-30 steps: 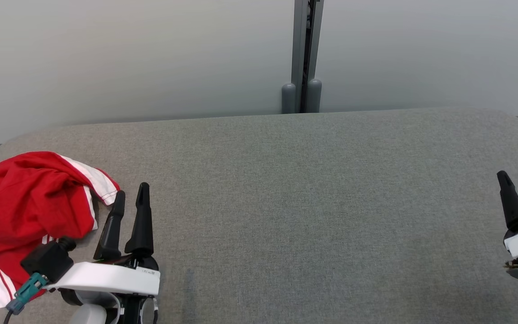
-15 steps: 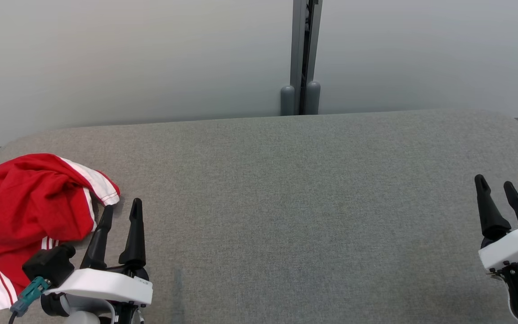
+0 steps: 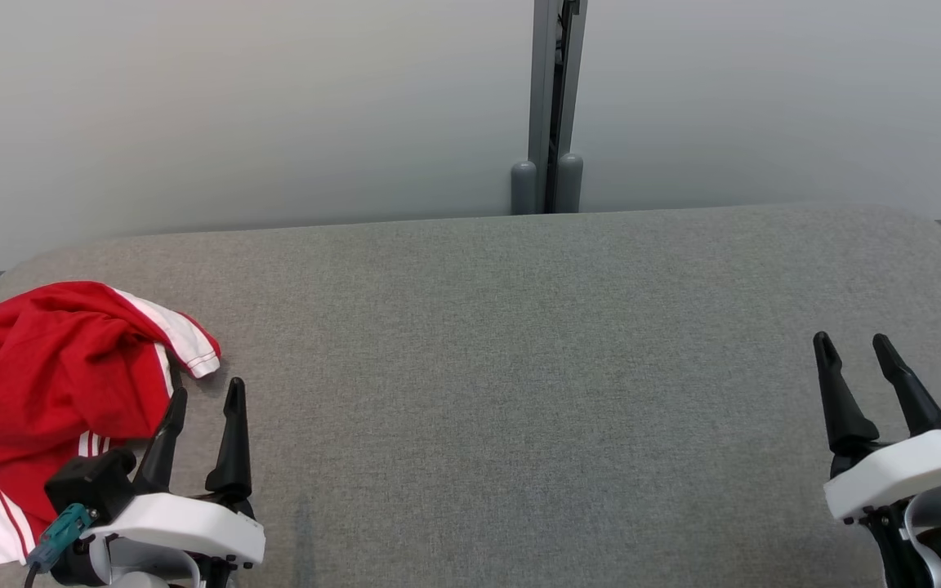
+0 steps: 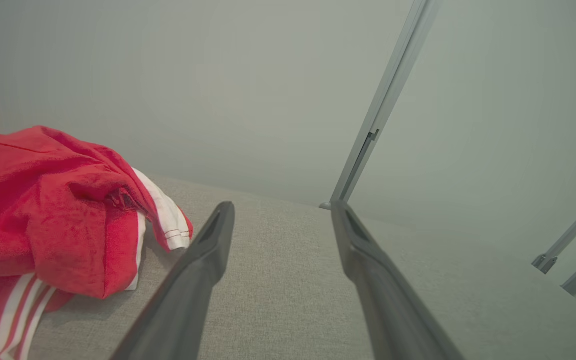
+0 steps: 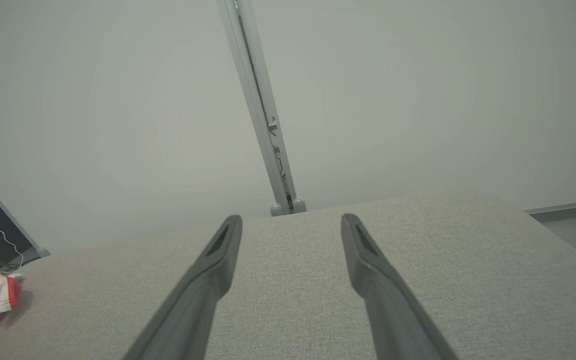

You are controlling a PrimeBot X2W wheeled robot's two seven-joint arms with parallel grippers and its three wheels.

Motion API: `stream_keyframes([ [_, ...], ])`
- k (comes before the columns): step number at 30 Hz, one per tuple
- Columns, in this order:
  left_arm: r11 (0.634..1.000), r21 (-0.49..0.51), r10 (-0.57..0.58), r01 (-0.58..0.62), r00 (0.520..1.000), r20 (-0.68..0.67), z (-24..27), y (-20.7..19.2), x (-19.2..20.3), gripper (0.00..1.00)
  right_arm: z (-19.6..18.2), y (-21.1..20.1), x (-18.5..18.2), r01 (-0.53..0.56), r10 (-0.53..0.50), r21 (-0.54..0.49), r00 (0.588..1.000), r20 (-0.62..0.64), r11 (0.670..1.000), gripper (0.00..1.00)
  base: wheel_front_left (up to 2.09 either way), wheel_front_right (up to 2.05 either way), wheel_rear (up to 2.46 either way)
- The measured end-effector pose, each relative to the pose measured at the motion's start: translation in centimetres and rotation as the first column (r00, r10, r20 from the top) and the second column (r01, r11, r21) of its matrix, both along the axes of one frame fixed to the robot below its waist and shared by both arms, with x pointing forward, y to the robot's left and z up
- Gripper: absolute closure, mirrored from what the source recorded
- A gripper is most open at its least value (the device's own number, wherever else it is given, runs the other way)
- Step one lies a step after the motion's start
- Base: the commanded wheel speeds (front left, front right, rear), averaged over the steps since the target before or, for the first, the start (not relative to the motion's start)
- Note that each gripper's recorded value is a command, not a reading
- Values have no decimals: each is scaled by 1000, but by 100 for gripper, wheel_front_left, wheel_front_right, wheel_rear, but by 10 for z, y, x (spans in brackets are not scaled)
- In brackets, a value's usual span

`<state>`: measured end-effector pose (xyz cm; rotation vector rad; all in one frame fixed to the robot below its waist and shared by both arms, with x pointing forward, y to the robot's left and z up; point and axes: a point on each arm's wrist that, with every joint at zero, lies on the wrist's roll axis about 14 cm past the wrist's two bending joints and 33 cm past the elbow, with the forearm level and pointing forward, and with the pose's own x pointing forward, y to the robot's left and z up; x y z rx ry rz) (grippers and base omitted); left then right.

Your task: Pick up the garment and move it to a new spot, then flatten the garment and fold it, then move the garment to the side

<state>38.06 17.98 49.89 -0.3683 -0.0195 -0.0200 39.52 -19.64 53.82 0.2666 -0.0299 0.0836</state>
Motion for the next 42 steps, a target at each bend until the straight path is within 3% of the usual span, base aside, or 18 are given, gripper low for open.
stream_keyframes([
  [18,992,126,30,-26,999,-33,-9,15,-6,0,-11,18,-17,-19,22,-107,999,30,994,0,0,0,0],
  [42,967,256,30,-5,995,-91,-22,23,-17,0,-17,30,-30,-13,26,-157,996,80,987,0,0,0,0],
])
